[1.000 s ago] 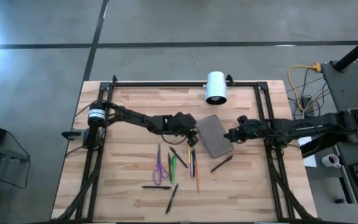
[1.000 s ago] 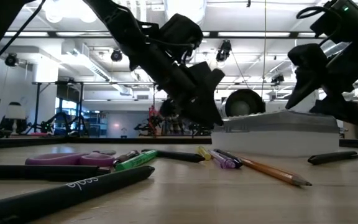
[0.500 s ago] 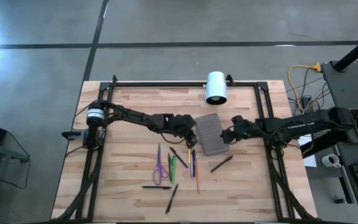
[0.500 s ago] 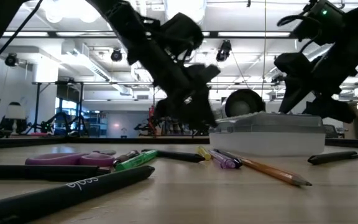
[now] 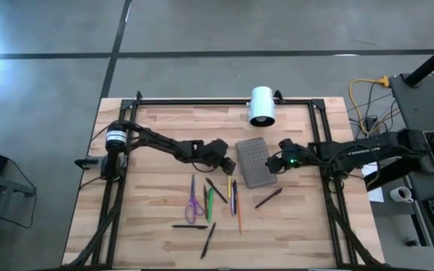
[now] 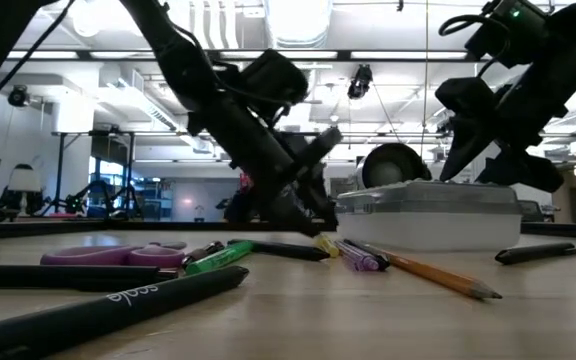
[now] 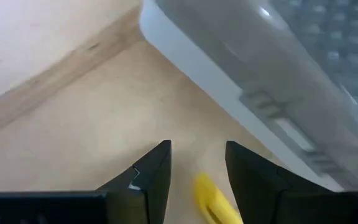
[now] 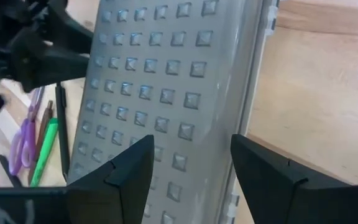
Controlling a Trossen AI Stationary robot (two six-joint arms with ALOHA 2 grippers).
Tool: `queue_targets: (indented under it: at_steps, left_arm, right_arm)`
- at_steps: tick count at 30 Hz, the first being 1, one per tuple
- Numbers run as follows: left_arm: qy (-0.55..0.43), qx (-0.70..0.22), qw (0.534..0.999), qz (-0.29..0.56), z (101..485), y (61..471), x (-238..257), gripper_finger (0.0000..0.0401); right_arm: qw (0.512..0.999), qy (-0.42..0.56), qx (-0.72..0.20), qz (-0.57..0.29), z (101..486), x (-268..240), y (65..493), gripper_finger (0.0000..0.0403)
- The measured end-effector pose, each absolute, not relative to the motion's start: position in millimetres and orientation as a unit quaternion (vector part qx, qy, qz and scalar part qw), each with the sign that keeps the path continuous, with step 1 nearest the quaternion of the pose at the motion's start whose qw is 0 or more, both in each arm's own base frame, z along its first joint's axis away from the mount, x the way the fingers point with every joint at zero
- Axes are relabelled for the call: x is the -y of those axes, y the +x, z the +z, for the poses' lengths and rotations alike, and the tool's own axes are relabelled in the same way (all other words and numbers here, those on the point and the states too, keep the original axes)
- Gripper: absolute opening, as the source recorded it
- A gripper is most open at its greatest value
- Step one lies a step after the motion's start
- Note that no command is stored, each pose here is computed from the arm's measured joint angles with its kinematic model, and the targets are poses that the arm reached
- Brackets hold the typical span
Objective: Pick & place school supplies into a supply box
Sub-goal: Open the black supply box
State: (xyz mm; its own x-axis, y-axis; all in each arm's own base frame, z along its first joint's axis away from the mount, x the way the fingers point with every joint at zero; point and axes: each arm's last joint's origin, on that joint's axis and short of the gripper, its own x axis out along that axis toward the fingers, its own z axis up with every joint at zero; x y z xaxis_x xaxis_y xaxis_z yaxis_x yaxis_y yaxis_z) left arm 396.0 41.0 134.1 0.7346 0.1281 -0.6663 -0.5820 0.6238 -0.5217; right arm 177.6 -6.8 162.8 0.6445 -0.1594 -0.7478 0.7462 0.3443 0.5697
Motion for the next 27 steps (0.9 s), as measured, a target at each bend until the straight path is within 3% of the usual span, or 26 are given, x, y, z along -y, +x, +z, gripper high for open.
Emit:
queue_targets:
  at_steps: [11,27]
  left_arm:
    - [-0.325,-0.348,0.854,0.209,135,431,-46,0.0136]
    - [-0.301,-0.313,0.883,0.18,174,414,-28,0.0136]
  right_arm:
    - [0.76,0.481,-0.312,-0.307,162,7,188,0.0206]
    - [0.751,0.476,-0.331,-0.316,158,7,184,0.0205]
